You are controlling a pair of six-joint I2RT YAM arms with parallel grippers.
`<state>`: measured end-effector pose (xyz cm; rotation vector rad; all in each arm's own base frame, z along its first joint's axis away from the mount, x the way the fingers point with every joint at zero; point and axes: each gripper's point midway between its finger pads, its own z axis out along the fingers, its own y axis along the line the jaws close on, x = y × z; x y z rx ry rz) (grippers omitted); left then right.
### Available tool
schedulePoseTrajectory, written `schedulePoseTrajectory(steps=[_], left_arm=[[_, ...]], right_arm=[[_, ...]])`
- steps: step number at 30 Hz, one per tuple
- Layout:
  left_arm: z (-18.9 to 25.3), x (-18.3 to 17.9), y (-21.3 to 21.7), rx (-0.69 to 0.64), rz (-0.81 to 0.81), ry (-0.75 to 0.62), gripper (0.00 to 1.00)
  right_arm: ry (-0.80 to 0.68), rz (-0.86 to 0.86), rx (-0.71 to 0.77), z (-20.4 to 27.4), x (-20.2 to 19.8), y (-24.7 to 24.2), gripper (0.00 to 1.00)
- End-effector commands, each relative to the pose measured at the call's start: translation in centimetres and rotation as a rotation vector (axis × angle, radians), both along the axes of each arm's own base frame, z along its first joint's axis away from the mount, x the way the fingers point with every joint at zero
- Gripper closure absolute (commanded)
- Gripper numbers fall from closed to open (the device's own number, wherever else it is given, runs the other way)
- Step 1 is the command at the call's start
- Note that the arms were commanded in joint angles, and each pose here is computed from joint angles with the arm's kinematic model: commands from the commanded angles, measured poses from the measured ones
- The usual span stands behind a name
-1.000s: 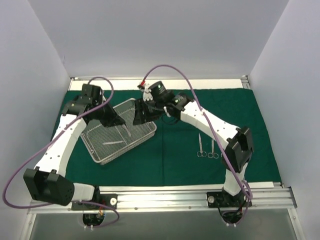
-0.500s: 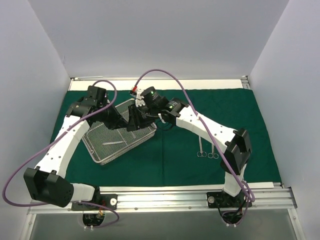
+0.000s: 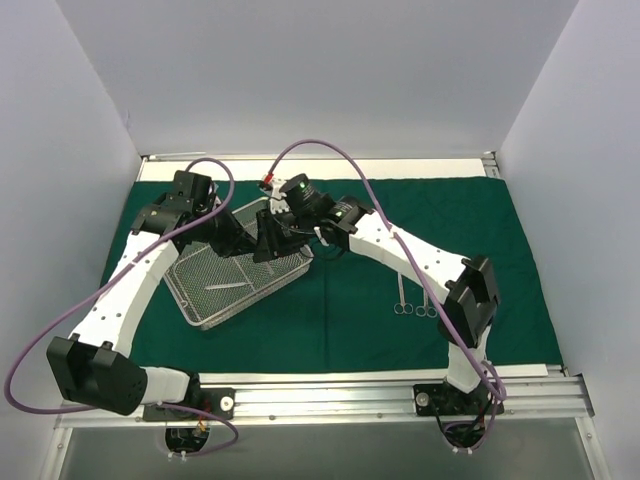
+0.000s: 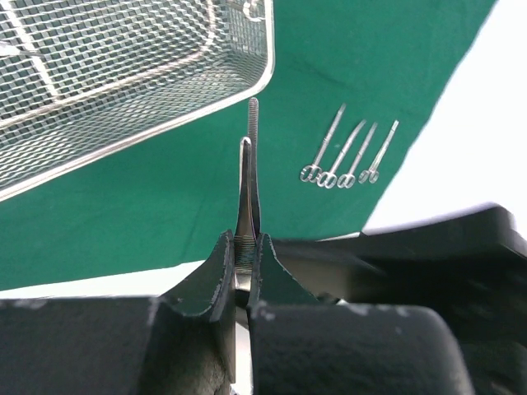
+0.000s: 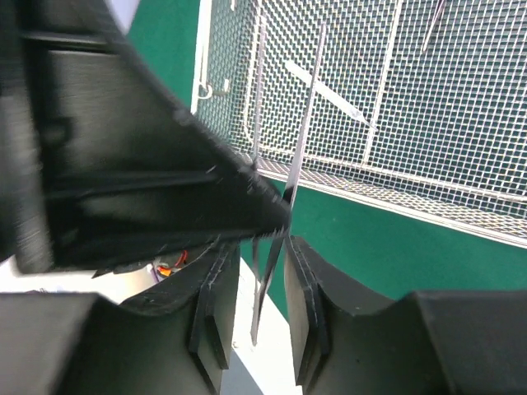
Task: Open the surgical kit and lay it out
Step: Place the medical item in the surgical kit.
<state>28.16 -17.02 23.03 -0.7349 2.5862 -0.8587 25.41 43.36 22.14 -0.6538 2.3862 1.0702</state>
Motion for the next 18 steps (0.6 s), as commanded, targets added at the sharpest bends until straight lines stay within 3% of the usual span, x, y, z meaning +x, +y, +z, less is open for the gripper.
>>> schedulePoseTrajectory(steps=[1,6,8,10,11,13,14,15,17,18], left_arm=[[2.5,1.4,-0.9,-0.065,-0.031,-0.094,0.98],[2.4,1.7,-1.0,-0.07,-0.04,-0.092,0.98],[2.2,1.8,-1.0,-0.064,-0.046,-0.088,0.98],[1.8,1.8,-1.0,-0.059,-0.053,-0.08,0.98],[1.7,1.9,-1.0,-0.061,-0.058,-0.083,0.98],[1.3,2.2,-0.9,-0.063,-0.066,-0.078,0.85],[1.0,2.4,-0.6,-0.056,-0.063,-0.075,0.64],[0.5,2.8,-0.2,-0.04,-0.056,-0.069,0.55],[0.2,3.2,0.7,0.003,-0.068,-0.075,0.43],[-0.2,3.8,1.5,0.022,-0.059,-0.07,0.43]], right_arm=[[0.005,0.022,0.012,-0.3,0.2,1.1,0.71],[0.009,0.027,-0.009,-0.7,0.3,1.1,0.71],[-0.003,0.01,-0.014,-0.6,0.5,0.9,0.82],[-0.005,-0.007,-0.016,-0.7,0.8,0.5,1.0],[-0.005,-0.019,-0.018,-0.7,1.0,0.3,1.0],[0.012,-0.043,-0.033,-1.4,1.3,-0.3,1.0],[0.026,-0.055,-0.057,-2.0,1.4,-0.9,1.0],[0.036,-0.067,-0.07,-2.3,1.5,-1.3,1.0],[0.068,-0.11,-0.113,-3.9,2.0,-3.0,1.0],[0.07,-0.138,-0.124,-3.9,2.2,-3.8,1.0]])
